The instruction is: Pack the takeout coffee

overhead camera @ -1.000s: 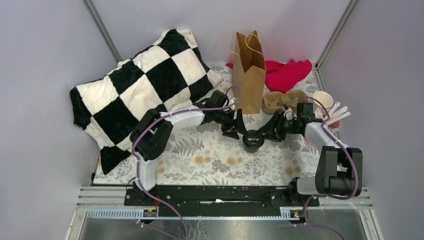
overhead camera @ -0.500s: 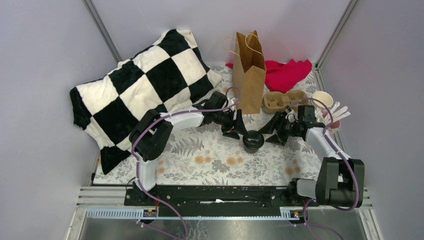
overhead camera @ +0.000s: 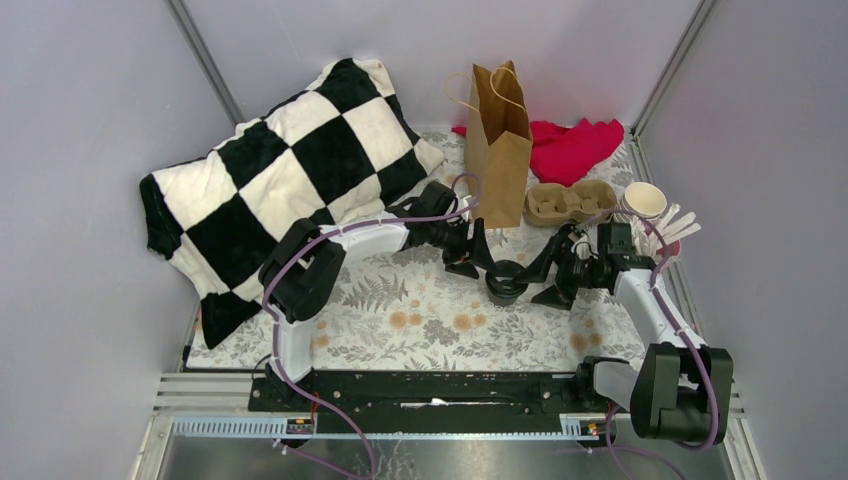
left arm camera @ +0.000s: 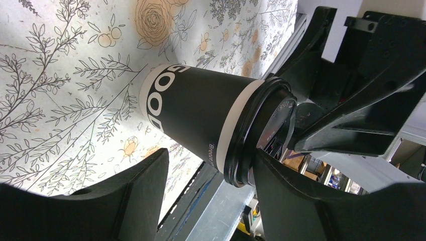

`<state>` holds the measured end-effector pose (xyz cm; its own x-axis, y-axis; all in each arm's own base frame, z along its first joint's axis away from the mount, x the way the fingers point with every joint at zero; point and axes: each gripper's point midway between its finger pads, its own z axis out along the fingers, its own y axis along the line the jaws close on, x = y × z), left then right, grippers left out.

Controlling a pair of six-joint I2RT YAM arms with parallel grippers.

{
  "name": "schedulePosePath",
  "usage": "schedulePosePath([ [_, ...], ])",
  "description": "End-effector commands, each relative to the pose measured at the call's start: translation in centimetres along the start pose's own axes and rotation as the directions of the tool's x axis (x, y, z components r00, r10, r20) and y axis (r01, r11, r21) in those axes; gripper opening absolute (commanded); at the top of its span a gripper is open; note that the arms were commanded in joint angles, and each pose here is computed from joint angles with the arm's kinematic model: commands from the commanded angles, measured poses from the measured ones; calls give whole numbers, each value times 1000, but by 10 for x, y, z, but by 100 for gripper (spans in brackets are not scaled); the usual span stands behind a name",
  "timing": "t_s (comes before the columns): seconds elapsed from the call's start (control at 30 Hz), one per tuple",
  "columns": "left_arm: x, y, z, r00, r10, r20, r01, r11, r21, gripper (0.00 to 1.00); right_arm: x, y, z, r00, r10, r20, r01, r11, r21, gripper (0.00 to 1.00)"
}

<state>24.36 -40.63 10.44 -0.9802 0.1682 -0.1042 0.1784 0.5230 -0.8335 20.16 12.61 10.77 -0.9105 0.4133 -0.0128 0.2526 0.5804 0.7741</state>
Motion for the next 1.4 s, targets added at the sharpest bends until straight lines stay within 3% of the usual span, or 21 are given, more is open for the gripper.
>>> schedulePosePath([
  [0.0,5,39,10,999,-33,13,34,989,-142,65,9,7,3,999,16,-48,-20,997,-72,81],
  [0.23,3,40,11,999,-34,14,36,989,-145,65,20,-3,7,996,36,-85,-41,997,-61,66],
  [0.33,5,42,13,999,-38,13,39,989,-145,65,19,-18,15,994,74,-75,-75,997,-13,55],
  [0.53,12,54,14,999,-53,10,54,985,-166,65,13,-71,22,984,179,15,-177,952,251,47],
  [0.63,14,58,13,998,-54,11,55,983,-177,65,7,-81,16,984,167,61,-178,928,328,44],
  [0.73,10,49,9,999,-31,20,34,984,-173,64,3,-60,11,991,116,66,-129,956,263,50],
  [0.93,-18,-7,-6,996,52,68,-45,993,-110,69,-5,-6,-17,996,-17,89,3,987,158,77],
  [1.2,-28,-37,-21,991,93,97,-86,993,-81,85,-14,23,-34,988,-133,81,117,975,187,89],
  [1.37,-28,-53,-55,975,156,161,-134,981,-139,95,-10,41,-34,962,-271,18,254,922,291,92],
])
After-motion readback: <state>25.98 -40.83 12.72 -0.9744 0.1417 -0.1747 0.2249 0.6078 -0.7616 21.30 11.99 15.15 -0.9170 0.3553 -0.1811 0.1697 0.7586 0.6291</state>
